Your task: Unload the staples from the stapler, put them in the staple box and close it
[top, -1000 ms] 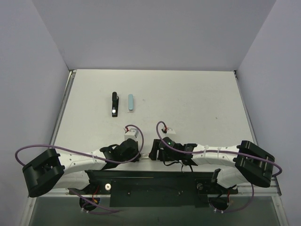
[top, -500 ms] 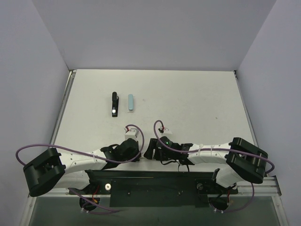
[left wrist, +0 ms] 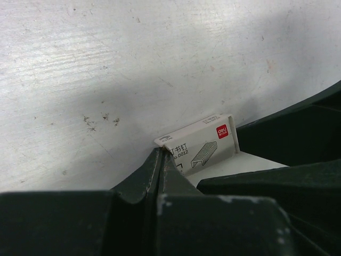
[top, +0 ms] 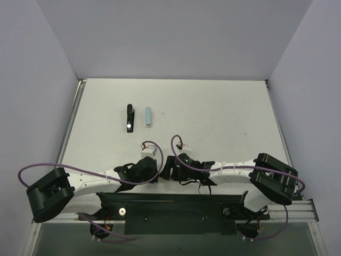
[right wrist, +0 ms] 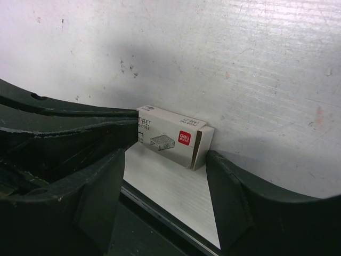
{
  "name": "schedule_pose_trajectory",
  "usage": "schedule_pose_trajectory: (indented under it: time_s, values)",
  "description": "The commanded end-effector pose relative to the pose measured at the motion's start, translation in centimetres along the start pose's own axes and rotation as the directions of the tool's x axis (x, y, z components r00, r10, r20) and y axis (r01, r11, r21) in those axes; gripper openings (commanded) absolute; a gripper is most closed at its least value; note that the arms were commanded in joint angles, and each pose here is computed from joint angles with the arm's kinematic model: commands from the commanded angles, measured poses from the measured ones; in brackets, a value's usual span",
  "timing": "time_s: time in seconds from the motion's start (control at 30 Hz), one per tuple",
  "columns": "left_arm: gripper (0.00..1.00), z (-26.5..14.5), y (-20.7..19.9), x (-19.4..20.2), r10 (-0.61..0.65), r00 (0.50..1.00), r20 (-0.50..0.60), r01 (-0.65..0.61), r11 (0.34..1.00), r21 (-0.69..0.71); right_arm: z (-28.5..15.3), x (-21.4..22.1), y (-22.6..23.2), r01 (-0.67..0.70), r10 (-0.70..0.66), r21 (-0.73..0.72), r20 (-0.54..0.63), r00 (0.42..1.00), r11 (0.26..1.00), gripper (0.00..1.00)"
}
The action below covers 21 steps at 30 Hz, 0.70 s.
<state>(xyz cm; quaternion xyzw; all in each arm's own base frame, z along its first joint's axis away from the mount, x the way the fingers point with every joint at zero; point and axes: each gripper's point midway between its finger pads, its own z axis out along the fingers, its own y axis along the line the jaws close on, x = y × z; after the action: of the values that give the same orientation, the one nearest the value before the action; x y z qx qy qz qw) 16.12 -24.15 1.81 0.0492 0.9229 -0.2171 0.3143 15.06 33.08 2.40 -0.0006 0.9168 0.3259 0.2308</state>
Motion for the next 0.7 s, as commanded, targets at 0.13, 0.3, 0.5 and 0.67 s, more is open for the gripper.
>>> schedule_pose_trajectory:
  time_s: [0.13, 0.3, 0.5, 0.67]
  values:
    - [0.0, -0.1, 1.1, 1.8, 0.028, 0.997, -0.068, -0.03, 0.999, -0.034, -0.7, 0.2, -1.5, 0.015, -0.015, 0.056, -0.012, 1.0, 0.998, 0.57]
    - [0.0, -0.4, 1.2, 1.7, 0.029, 0.998, -0.062, -0.032, 0.999, -0.038, -2.3, -1.2, -3.6, 0.031, -0.038, 0.123, 0.057, 0.998, 0.992, 0.59]
    - [0.0, -0.4, 1.4, 1.6, 0.03, 0.998, -0.059, -0.033, 0.999, -0.043, -4.0, -2.3, -6.2, 0.062, -0.086, 0.213, 0.108, 0.99, 0.975, 0.59]
    - [0.0, -0.3, 1.2, 1.5, 0.033, 0.998, -0.06, -0.036, 0.999, -0.042, -4.5, -2.5, -7.6, 0.113, -0.148, 0.3, 0.096, 0.984, 0.947, 0.54]
